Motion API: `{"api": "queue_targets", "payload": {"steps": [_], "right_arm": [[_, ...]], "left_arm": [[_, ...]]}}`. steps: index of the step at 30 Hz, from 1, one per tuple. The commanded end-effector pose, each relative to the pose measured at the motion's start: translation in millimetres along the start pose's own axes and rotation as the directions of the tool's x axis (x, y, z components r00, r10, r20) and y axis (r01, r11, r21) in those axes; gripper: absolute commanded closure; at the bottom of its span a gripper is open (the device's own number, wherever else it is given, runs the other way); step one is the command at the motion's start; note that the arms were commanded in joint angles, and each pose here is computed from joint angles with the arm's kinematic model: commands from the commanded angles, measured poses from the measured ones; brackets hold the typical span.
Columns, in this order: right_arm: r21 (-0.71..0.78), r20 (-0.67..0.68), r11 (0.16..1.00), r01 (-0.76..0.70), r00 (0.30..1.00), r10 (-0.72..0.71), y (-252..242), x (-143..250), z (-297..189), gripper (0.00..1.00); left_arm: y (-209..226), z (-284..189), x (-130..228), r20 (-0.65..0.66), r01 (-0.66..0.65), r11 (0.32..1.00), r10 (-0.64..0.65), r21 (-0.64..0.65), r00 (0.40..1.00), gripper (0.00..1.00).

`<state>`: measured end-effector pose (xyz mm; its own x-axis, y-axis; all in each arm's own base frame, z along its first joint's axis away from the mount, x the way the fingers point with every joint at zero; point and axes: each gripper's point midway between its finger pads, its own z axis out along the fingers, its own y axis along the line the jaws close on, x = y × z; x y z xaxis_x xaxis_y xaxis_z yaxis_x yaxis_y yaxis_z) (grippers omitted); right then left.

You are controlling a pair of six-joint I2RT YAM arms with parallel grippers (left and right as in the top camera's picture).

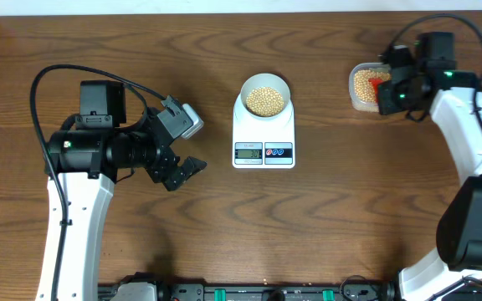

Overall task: Scoop item into bowl and weigh 50g on scale
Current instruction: 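Dip the red scoop into the soybean tub with the right gripper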

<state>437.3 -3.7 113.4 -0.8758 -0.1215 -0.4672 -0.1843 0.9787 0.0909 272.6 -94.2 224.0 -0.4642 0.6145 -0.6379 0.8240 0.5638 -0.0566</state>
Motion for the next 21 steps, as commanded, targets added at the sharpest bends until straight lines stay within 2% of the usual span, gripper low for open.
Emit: {"api": "queue_targets", "payload": {"steps": [1, 6, 13, 21], "right_arm": [[-0.107, 0.010, 0.977, -0.184, 0.983, 0.186, -6.2, 1.2, -3.3, 0.99], [-0.208, -0.008, 0.935, -0.286, 0.957, 0.291, -16.1, 6.2, -0.4, 0.99], [-0.283, -0.084, 0.910, -0.303, 0.953, 0.291, 1.6, 16.7, 24.8, 0.99], [-0.400, -0.071, 0.852, -0.338, 0.938, 0.338, 1.5, 11.4, 14.4, 0.99]], "left_arm": [[3.3, -3.3, -3.3, 0.002, -0.020, 1.000, 0.020, -0.012, 1.000, 0.02], [3.4, -3.3, -3.3, 0.002, -0.020, 1.000, 0.020, -0.012, 1.000, 0.02], [3.3, -3.3, -3.3, 0.002, -0.020, 1.000, 0.020, -0.012, 1.000, 0.02], [3.3, -3.3, -3.3, 0.002, -0.020, 1.000, 0.020, -0.012, 1.000, 0.02]]}}
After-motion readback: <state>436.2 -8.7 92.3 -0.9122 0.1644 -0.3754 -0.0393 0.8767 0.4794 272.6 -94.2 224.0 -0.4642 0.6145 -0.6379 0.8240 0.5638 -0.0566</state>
